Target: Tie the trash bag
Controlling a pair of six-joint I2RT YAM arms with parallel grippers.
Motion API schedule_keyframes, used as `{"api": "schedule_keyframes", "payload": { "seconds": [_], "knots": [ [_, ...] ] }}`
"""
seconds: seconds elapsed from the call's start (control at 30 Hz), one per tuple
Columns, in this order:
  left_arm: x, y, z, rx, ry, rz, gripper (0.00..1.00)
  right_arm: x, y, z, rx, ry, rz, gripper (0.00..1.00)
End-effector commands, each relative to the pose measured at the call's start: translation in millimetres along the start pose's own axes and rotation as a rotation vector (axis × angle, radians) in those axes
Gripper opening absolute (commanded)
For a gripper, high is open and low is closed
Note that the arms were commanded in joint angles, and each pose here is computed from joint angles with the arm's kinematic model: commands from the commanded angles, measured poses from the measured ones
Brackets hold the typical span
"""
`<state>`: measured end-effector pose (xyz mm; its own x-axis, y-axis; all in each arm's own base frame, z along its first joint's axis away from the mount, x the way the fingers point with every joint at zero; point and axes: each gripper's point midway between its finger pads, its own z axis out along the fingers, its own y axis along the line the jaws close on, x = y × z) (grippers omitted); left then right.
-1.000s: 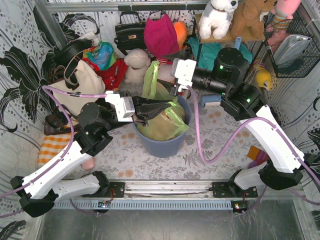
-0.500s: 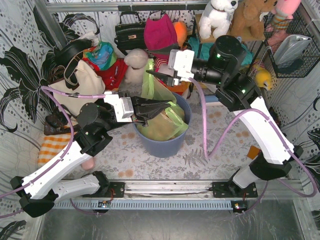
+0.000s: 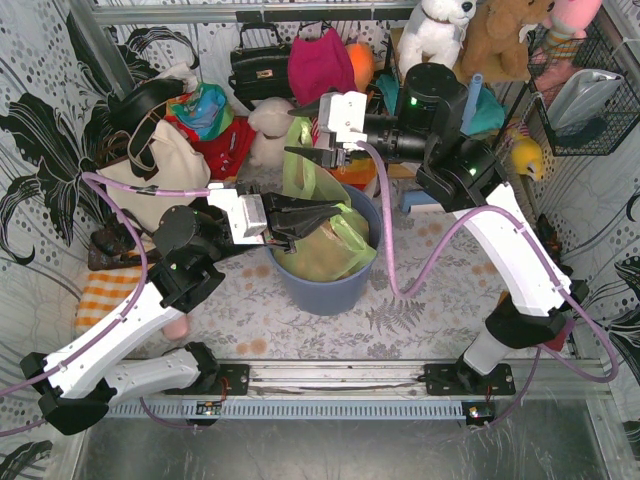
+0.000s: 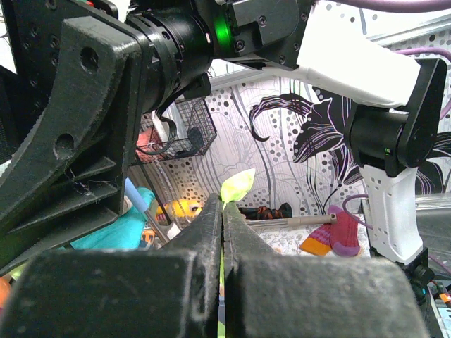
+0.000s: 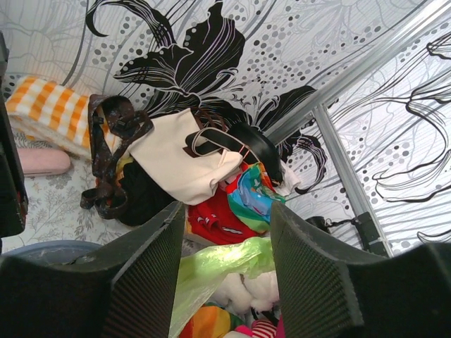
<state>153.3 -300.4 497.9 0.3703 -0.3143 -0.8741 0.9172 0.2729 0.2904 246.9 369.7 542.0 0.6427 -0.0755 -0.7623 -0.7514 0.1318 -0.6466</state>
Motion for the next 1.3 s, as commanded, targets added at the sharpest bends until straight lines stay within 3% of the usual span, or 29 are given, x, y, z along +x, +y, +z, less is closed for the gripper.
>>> {"api": "schedule_keyframes", "payload": {
  "seconds": [0.0,0.23,0.77,1.27],
  "knots": [
    [-17,0,0,0.004,-0.051,0.024,0.02,-28,0,-16,0.014,-0.04,0.035,0.53],
    [-15,-1,1,0.013,-0.049,0.021,0.02,-39,4,-30,0.026,-0.04,0.09,0.56],
    [-15,-1,1,0.012,-0.053,0.018,0.02,-21,0,-35,0.072,0.044,0.121,0.5],
    [-15,-2,1,0.014,-0.052,0.019,0.02,-20,5,-20,0.022,0.005,0.161,0.28]
  ]
}}
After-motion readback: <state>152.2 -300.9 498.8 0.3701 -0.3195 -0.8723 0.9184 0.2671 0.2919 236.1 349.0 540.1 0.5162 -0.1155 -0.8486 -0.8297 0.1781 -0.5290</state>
